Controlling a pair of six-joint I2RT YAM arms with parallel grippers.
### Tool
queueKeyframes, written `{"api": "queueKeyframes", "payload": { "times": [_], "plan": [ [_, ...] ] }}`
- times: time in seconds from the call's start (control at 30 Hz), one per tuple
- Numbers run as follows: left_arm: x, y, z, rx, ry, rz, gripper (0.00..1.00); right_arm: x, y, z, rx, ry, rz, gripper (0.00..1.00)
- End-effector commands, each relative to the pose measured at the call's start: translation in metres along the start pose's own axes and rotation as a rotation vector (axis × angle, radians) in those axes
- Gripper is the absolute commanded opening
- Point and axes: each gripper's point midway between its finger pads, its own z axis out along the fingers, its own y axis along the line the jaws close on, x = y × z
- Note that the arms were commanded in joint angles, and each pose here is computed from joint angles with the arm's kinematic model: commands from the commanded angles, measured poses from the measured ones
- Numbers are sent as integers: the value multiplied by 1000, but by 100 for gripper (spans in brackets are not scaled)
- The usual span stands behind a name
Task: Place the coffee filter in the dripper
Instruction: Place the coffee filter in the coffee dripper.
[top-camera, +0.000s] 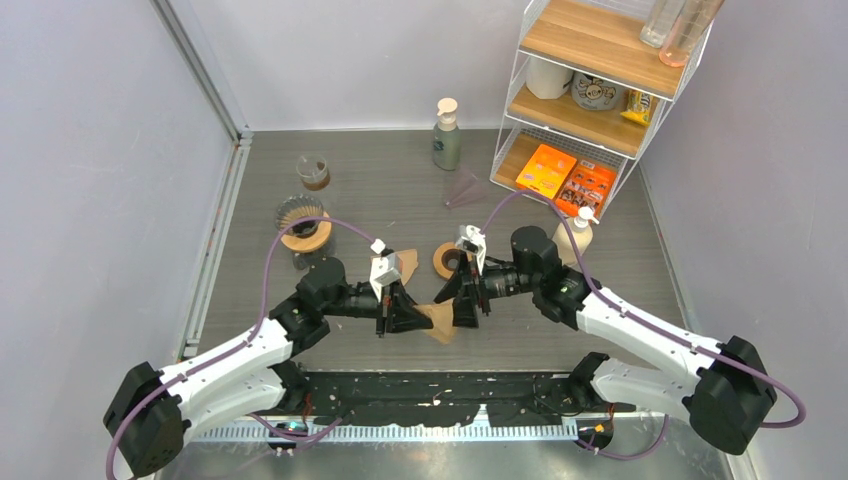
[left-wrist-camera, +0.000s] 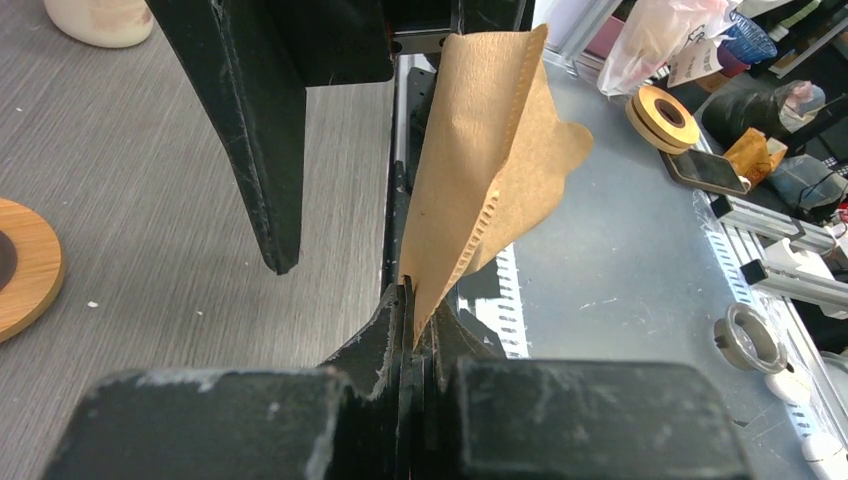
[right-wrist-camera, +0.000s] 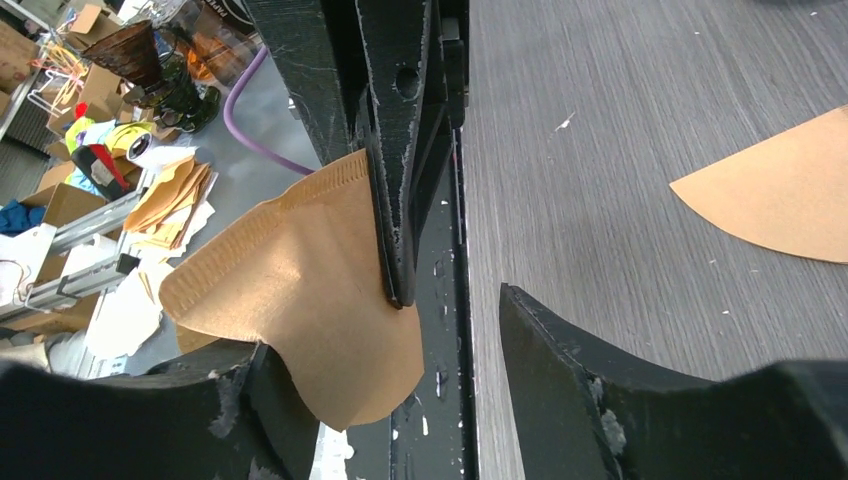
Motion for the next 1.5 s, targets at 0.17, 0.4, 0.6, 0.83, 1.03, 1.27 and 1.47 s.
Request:
{"api": "queueKeyframes", "payload": {
  "times": [0.17,0.4,0.6,0.83,1.03,1.27,1.47],
  "plan": [
    [-14,-12,0,57,-43,63,0,-18,3,0,17,-44,-89,56],
    [-14,-17,-2,71,-44,69,0,-20,3,-6,56,-41,-114,51],
    [-14,-18,-1,77,-42,69,0,-21,12,-6,4,-50,-130,39],
    [-15,-18,-1,77,-42,70,0,-19,20,-5,-48,-45,-132,21],
    [-16,-13,-2,37,-46,60,0,-22,19,-6,-30,-53,-138,6],
    [-21,-6,-5,-36,-58,43,21,-31,1,-10,100,-86,-138,5],
    [-22,26,-17,-269,-66,-9,81,-41,-21,-19,268,-126,-92,5]
  ]
}}
